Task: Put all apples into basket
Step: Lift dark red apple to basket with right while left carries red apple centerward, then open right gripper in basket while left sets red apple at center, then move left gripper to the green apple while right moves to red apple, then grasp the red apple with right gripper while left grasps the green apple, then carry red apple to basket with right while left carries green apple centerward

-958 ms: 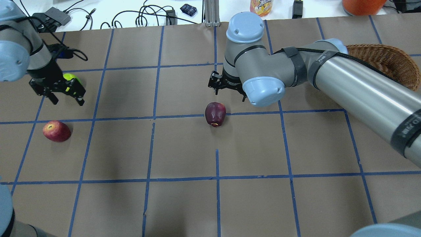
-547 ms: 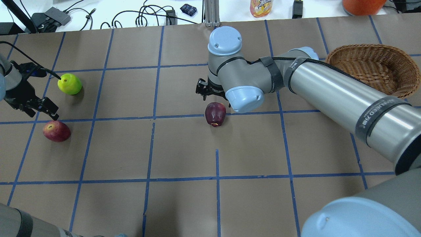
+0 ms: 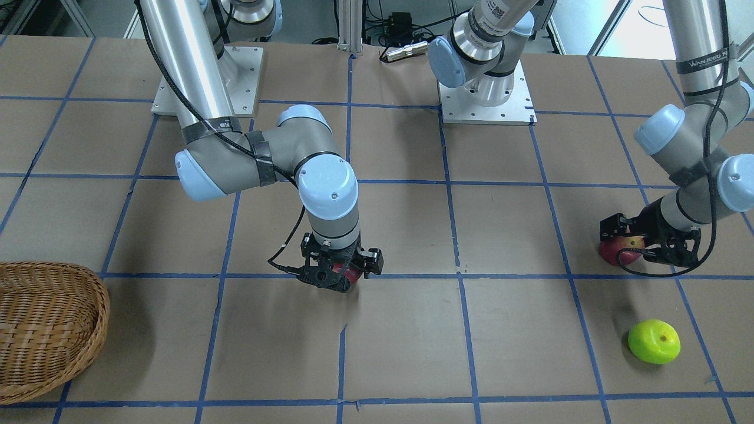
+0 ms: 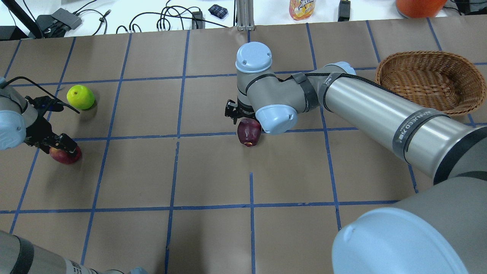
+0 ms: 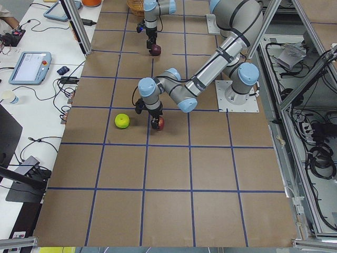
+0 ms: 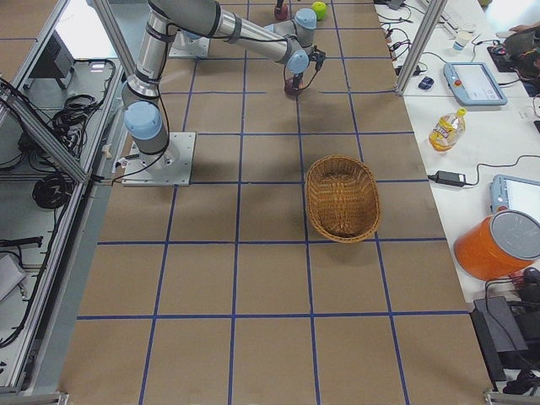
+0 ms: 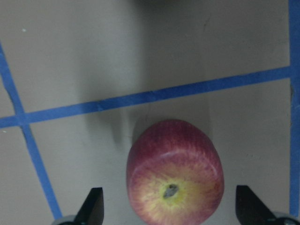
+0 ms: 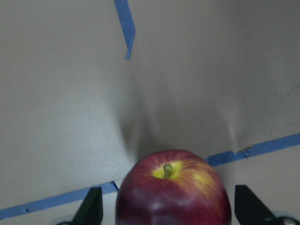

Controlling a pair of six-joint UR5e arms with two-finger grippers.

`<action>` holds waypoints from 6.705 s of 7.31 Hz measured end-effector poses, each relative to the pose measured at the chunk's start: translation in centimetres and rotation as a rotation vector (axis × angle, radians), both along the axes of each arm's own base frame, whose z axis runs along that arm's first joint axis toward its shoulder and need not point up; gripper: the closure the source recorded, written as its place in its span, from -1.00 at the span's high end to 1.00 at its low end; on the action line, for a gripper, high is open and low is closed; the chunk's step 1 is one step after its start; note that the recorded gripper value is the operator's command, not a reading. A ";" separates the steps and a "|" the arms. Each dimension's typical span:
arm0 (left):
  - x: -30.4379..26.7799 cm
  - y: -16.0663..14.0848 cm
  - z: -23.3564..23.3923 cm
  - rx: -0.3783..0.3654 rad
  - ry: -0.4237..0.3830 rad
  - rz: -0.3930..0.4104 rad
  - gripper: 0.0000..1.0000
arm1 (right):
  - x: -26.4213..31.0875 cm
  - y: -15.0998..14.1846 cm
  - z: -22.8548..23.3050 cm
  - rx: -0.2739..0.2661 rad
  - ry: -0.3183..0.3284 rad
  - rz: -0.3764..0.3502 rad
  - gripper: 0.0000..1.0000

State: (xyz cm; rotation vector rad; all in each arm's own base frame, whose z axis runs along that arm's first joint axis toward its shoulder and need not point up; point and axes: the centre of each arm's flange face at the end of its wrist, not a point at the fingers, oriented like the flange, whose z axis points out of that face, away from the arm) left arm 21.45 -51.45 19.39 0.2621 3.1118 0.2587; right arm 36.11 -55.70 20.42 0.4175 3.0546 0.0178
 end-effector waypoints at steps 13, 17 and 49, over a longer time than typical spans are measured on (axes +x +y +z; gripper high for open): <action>-39.5 -6.8 7.6 -0.163 0.071 0.191 -0.47 | -38.7 -7.1 18.5 0.167 0.152 0.119 -1.00; -54.8 -3.0 1.4 -0.074 0.150 0.207 0.70 | -54.7 -11.3 10.3 0.108 0.265 0.266 -1.00; -5.5 -20.1 2.1 -0.088 0.012 -0.022 -1.00 | 1.6 -1.0 -0.7 0.157 0.024 0.243 -0.99</action>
